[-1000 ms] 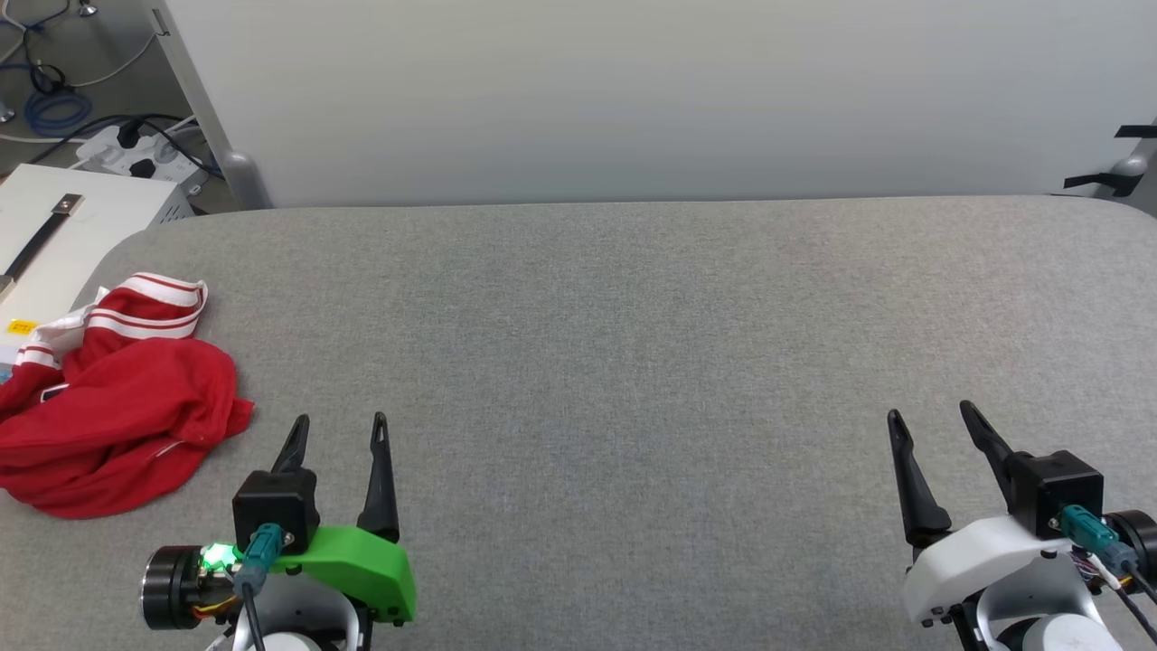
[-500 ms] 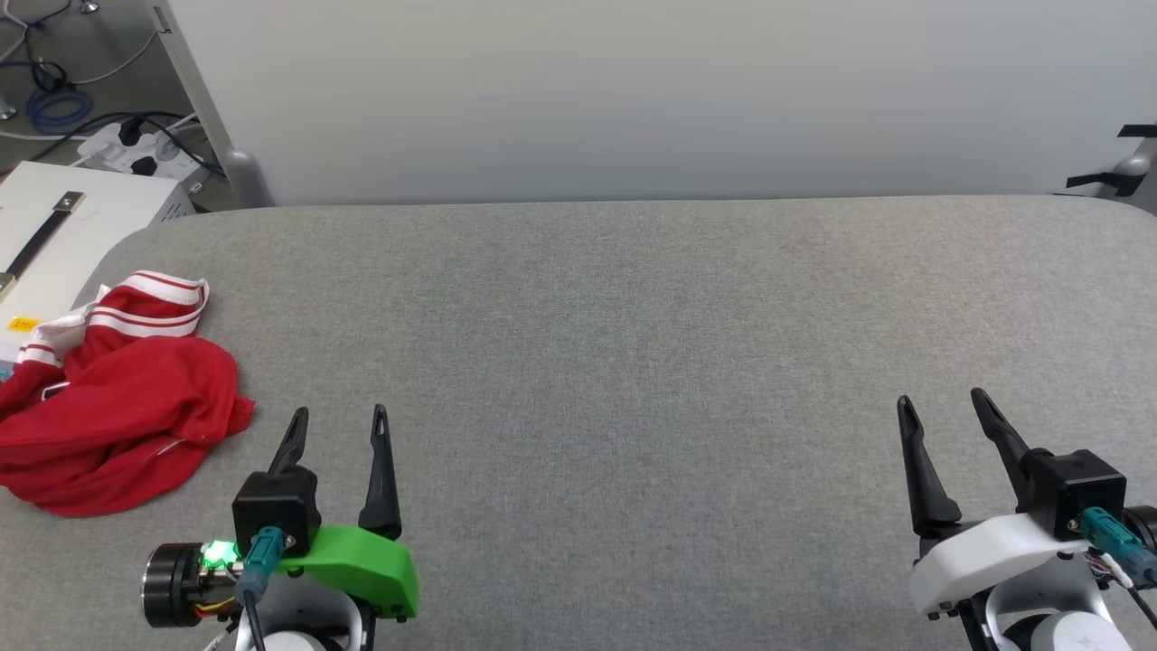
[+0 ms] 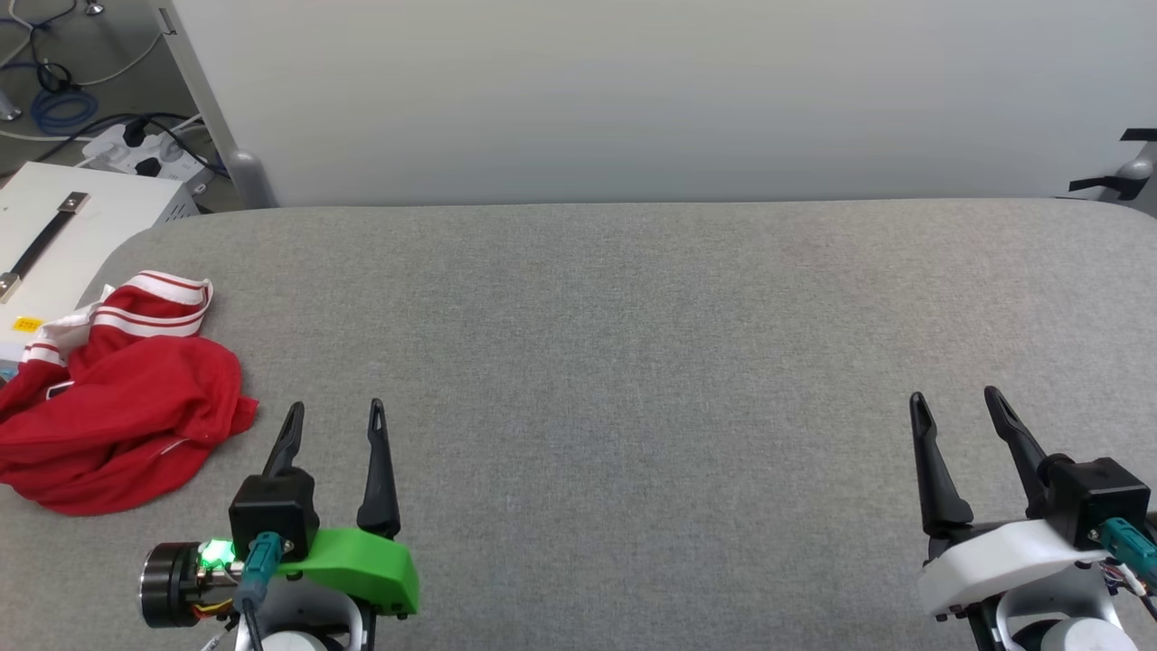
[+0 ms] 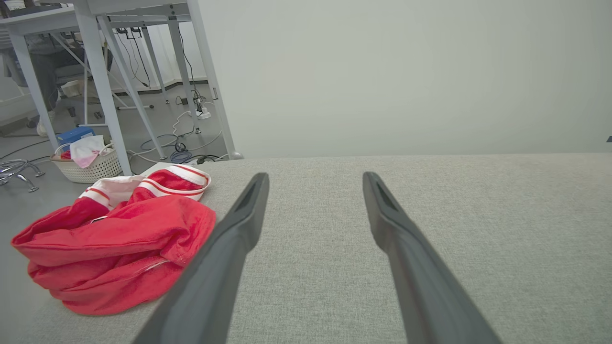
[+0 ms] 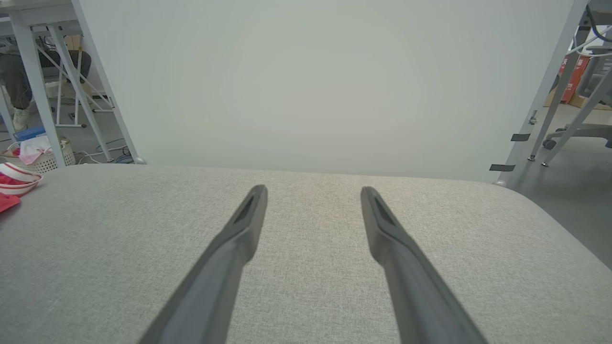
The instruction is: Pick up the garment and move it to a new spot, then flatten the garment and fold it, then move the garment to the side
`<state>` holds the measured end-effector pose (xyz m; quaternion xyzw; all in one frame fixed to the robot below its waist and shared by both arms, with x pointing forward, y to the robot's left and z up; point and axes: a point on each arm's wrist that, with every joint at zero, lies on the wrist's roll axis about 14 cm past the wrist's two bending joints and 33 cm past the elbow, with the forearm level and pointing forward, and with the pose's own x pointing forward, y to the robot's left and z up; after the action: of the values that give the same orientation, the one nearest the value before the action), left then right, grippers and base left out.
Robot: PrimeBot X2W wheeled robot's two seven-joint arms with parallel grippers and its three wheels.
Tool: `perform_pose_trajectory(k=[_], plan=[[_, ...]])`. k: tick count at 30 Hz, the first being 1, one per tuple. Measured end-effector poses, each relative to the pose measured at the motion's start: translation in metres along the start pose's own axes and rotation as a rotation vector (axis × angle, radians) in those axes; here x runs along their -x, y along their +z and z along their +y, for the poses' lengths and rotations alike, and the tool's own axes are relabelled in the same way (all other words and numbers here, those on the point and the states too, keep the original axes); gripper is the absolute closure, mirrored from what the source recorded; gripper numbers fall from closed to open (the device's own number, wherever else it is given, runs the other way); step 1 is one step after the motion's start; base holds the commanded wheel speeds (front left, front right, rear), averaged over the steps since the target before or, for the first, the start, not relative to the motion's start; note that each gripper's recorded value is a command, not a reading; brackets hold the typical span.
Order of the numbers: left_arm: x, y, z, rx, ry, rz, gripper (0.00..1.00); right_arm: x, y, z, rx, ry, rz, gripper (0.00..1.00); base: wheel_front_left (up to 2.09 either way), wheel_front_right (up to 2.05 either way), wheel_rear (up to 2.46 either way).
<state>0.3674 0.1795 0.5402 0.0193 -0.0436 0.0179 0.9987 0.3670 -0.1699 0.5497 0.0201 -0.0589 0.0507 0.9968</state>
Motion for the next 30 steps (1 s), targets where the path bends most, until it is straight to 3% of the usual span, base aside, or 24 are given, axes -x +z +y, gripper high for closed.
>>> perform_pose_trajectory(k=[30], plan=[[0.0055,0.0063,0.0002,0.006,0.016,-0.055,0.0,0.0056,0.0099,-0.0036,-0.027,-0.013,-0.067,0.0,0.0,0.0,0.0]])
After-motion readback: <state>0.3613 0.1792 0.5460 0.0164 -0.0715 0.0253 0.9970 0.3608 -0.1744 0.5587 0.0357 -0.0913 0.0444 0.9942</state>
